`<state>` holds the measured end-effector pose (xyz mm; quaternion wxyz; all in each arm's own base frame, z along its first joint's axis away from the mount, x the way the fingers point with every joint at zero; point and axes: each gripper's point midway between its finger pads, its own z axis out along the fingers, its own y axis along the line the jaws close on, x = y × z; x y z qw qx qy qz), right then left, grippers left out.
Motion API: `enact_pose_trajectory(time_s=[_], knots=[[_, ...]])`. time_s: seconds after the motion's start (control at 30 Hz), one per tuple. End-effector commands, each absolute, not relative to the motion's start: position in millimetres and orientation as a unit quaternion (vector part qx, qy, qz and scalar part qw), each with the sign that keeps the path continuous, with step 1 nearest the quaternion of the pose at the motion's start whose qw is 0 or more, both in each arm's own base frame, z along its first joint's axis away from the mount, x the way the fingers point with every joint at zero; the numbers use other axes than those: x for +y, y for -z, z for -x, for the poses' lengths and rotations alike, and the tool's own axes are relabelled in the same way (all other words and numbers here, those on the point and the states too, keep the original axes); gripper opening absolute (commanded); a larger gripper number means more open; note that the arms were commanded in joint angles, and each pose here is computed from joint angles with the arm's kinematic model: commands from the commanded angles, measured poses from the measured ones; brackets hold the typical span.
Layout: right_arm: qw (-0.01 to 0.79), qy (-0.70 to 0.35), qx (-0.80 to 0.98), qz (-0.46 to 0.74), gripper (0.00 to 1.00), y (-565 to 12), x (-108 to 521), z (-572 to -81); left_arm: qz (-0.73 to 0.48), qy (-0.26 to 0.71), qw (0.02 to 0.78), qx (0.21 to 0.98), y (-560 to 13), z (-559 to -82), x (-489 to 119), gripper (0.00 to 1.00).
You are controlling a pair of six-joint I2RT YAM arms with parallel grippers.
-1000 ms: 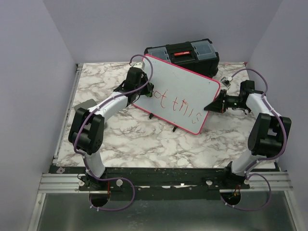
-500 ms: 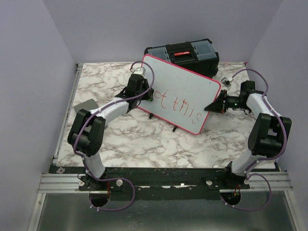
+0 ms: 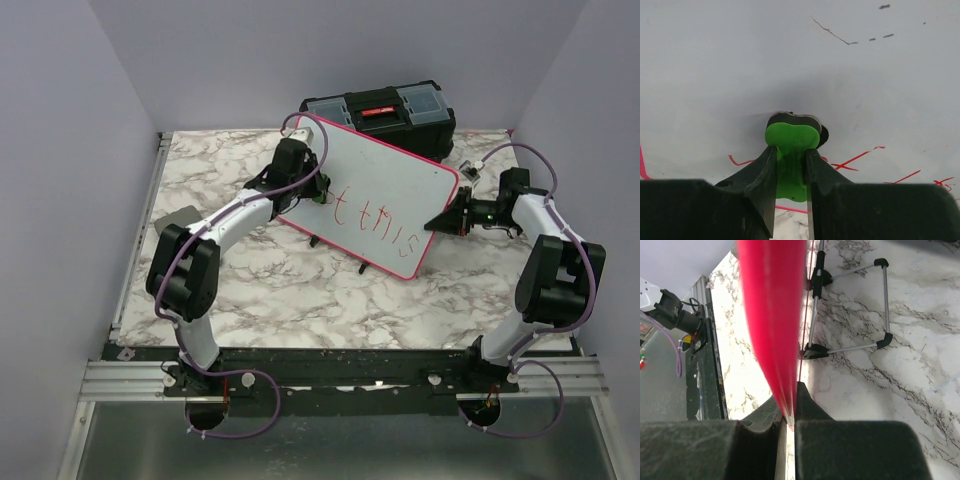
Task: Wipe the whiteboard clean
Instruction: Erase the whiteboard at the whiteboard stand.
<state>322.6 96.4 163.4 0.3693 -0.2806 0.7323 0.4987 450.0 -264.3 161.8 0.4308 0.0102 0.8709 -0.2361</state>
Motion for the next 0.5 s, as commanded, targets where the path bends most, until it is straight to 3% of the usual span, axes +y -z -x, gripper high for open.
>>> enact_pose_trajectory(time_s=[0.0,0.23,0.47], knots=[[0.391,-0.521,0.698,0.298,0.01,-188,106,-319,0.006,0.227,0.431,0.873,-146,-463,-241,0.0],[0.389,-0.524,0.698,0.296,0.01,-186,106,-319,0.013,0.232,0.397,0.888,-101,-436,-230,0.0],[0.387,-0.525,0.698,0.296,0.01,-186,106,-319,-0.014,0.257,0.379,0.889,-90,-412,-261,0.0]])
